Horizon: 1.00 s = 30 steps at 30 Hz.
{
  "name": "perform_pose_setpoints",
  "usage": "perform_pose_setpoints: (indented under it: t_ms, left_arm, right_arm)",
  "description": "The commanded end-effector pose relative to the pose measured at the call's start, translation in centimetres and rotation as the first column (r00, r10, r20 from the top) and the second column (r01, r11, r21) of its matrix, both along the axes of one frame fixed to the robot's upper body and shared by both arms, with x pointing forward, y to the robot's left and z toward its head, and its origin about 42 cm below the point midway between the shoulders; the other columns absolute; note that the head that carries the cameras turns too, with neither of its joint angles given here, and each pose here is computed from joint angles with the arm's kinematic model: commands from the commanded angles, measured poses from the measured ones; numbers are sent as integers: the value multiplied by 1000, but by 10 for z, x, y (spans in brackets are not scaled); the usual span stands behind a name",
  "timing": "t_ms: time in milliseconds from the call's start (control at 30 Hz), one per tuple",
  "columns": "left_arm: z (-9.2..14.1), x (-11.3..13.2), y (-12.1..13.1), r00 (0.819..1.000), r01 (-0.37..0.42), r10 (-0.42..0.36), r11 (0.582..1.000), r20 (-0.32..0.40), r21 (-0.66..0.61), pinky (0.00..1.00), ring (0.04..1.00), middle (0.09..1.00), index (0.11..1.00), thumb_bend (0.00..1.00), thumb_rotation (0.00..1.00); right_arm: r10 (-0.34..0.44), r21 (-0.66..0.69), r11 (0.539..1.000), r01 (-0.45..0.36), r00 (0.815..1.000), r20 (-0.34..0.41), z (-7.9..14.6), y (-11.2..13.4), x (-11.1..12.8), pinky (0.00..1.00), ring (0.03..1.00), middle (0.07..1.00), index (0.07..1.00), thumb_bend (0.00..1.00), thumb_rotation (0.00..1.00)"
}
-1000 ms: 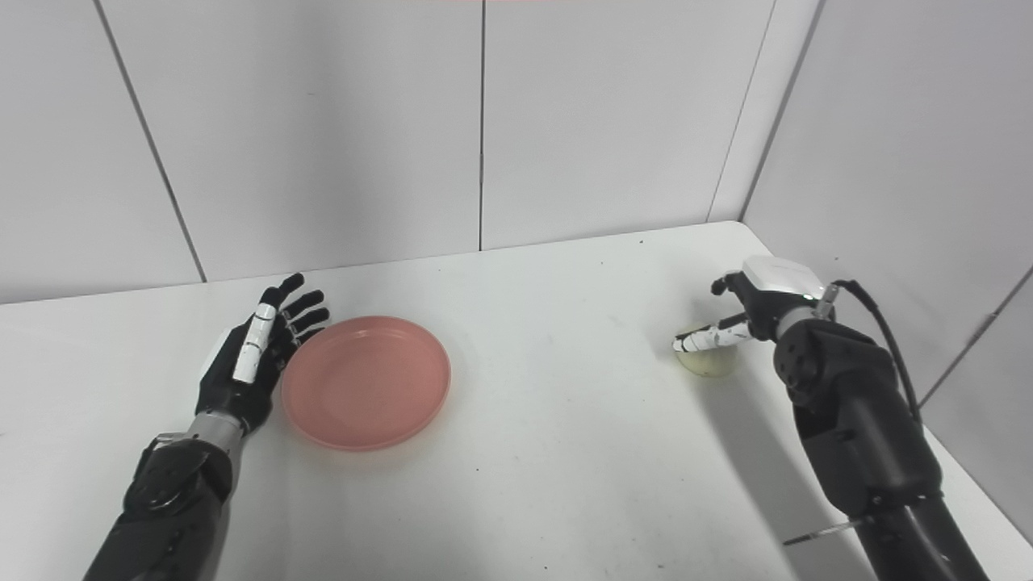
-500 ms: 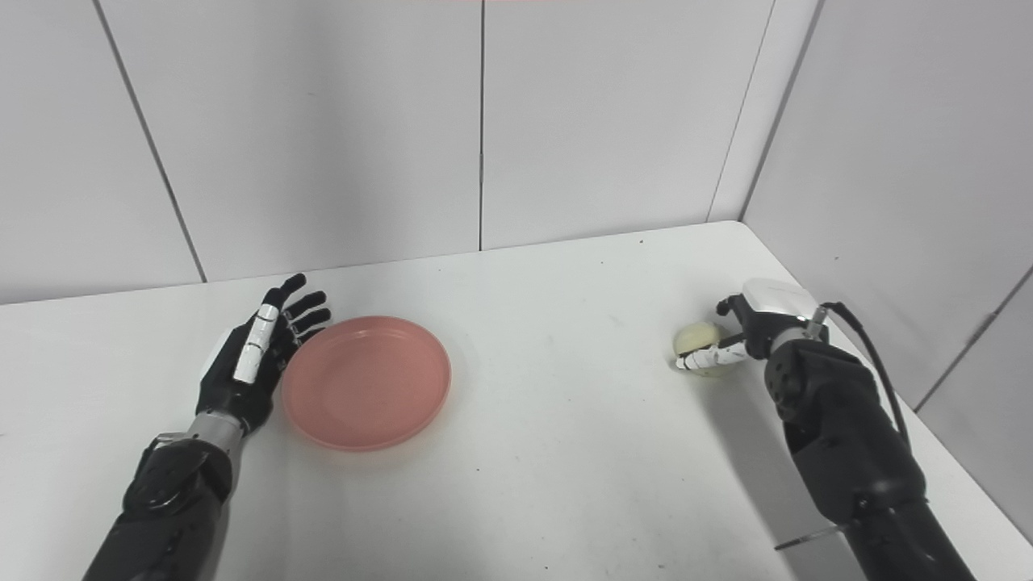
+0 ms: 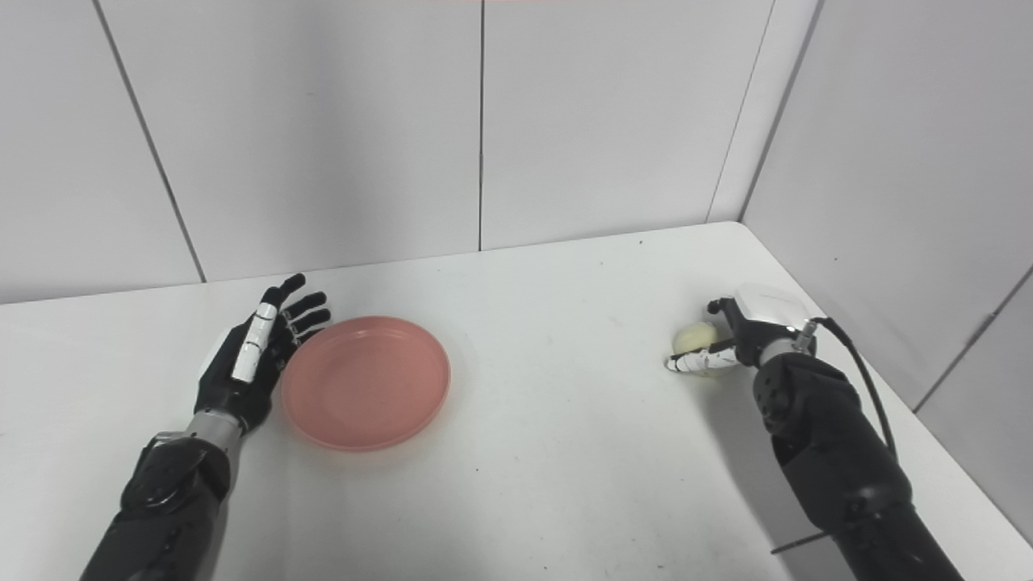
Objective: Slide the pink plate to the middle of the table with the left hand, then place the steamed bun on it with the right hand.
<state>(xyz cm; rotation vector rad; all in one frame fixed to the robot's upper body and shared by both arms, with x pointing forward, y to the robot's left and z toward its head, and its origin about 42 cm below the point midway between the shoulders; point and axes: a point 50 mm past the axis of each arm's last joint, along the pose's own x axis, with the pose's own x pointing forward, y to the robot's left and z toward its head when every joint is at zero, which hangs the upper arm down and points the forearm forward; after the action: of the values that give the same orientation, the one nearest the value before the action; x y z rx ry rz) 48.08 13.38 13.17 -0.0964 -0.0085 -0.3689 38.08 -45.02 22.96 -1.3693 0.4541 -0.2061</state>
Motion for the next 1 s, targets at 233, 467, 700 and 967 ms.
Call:
perform_pose_setpoints:
  t_ms: [233,467,700,967]
  left_arm:
    - [-30,-13,5,991,4,-2,1000,-137,17,763,809,830,887,736,836]
    - [-30,-14,5,990,6,-3,1000,-138,17,750,800,823,886,727,832]
    - [-29,-14,5,990,11,-9,1000,-139,17,751,794,824,890,729,833]
    - [-28,-13,5,990,17,-15,1000,-137,13,750,800,828,895,710,836]
  right_arm:
    - [5,-58,998,-3,999,46,19,-11,1,842,877,866,801,1000,570]
    - [0,-34,999,2,999,43,15,-11,-2,811,870,869,799,1000,518]
    - [-4,-42,999,6,999,47,17,-6,-3,741,805,812,776,984,334]
    - [2,17,1000,-3,998,70,23,-2,-7,206,280,473,668,577,2]
